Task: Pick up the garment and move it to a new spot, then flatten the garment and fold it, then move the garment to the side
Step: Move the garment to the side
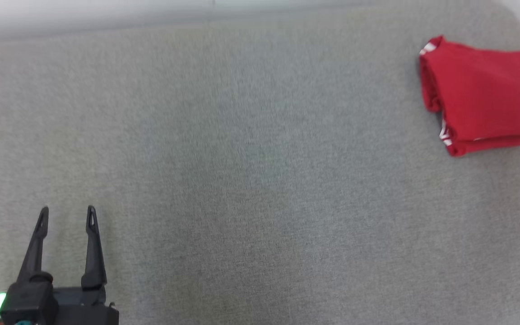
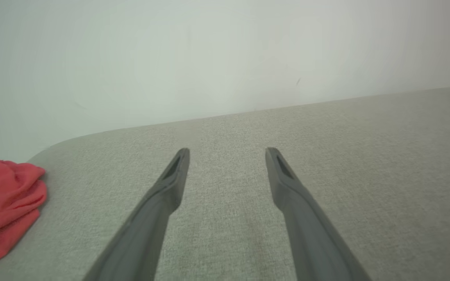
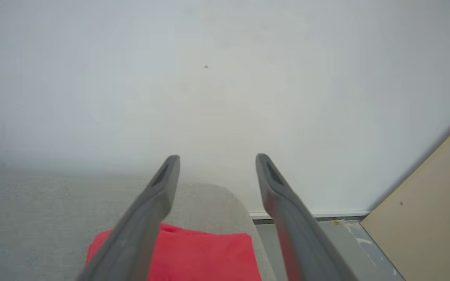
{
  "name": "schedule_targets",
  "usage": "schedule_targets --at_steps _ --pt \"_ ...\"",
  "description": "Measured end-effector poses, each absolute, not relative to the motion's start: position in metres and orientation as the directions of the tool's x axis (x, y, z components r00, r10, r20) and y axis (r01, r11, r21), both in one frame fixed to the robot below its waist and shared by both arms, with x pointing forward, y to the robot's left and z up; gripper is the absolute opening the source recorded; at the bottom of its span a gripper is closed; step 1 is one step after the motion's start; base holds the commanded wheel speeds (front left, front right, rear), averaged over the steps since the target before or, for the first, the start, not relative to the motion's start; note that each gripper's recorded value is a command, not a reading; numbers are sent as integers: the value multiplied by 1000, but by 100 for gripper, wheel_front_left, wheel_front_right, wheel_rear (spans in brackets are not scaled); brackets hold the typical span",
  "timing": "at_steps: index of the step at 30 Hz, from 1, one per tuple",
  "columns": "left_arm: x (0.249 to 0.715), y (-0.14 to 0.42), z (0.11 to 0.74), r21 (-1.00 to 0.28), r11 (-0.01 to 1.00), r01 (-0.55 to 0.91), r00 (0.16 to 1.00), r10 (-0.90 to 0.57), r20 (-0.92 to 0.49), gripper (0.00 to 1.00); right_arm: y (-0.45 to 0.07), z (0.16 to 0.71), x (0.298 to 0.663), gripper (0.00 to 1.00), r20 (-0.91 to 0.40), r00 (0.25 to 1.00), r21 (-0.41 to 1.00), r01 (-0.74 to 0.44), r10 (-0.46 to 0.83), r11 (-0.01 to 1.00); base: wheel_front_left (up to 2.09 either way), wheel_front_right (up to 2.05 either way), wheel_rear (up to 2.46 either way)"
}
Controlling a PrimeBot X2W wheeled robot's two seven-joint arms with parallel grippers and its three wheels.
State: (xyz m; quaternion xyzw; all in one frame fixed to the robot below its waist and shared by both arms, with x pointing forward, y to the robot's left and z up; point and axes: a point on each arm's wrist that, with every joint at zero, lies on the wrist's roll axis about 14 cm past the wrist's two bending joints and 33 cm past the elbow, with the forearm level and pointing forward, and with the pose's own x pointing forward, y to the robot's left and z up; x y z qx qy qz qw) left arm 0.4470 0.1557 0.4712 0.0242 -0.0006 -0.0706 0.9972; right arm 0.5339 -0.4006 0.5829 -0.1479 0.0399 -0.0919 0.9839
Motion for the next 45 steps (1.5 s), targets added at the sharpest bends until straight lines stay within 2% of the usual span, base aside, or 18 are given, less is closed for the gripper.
schedule_targets --at_steps 8,20,26,34,45 --pt "417 172 485 39 996 86 996 -87 19 100 -344 594 509 100 66 995 -166 82 -72 983 0 0 0" --pt "387 181 505 21 999 49 996 -51 67 100 -255 564 449 100 148 987 -36 -51 56 998 0 0 0" --pt "378 185 508 23 999 38 997 -40 73 100 -240 562 416 100 197 980 -6 -34 34 999 0 0 0" --pt "367 192 509 25 1000 11 997 -13 78 100 -222 543 372 100 180 983 20 -21 17 1000 0 0 0" --pt "351 206 511 67 998 -21 997 15 82 100 -196 522 342 100 134 990 76 -47 37 996 0 0 0"
